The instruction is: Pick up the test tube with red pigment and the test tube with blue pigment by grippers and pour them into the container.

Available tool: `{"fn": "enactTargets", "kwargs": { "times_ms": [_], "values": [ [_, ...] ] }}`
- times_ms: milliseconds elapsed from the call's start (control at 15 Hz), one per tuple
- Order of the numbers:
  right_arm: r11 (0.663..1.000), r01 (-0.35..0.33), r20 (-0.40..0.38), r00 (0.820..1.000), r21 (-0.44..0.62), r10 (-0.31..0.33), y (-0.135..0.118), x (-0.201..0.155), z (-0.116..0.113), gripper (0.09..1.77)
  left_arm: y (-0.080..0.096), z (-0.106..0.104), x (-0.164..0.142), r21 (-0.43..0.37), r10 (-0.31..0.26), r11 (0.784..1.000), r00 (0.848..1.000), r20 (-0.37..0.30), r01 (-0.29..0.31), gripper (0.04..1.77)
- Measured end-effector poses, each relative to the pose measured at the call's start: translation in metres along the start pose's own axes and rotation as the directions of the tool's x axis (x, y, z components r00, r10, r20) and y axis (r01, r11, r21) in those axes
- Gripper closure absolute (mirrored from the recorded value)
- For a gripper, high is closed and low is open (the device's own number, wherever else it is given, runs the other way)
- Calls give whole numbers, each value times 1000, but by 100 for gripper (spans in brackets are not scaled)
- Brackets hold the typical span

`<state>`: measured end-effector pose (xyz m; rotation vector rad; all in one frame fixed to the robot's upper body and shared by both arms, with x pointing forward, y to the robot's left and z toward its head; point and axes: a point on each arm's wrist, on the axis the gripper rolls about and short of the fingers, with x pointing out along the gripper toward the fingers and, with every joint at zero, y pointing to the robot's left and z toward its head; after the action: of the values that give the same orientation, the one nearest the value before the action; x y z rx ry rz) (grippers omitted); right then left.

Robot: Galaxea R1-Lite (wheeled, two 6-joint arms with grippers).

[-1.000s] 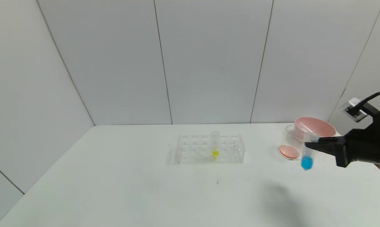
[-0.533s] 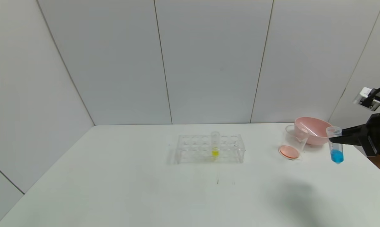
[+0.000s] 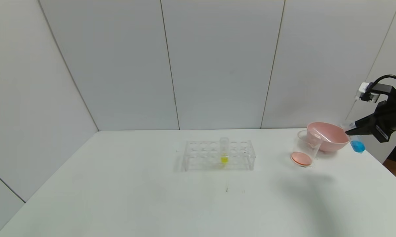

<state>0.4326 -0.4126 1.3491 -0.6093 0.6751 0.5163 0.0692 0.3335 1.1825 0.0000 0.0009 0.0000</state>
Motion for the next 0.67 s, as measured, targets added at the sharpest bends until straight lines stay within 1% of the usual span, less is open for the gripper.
{"fn": "enactTargets", "kwargs": {
  "times_ms": [200, 333, 533, 667],
  "values": [
    [998, -21, -76, 997, -53, 17, -15, 10, 7, 137, 0, 0, 0, 0, 0, 1000, 1000, 0, 0, 5],
    [995, -12, -116, 993, -100, 0, -21, 22, 13, 137, 0, 0, 0, 0, 0, 1000, 1000, 0, 0, 5],
    [988, -8, -147, 989, -152, -15, -19, 44, 22, 137, 0, 0, 0, 0, 0, 1000, 1000, 0, 0, 5],
    [985, -6, -165, 986, -175, -23, -17, 51, 25, 137, 0, 0, 0, 0, 0, 1000, 1000, 0, 0, 5]
  ]
}}
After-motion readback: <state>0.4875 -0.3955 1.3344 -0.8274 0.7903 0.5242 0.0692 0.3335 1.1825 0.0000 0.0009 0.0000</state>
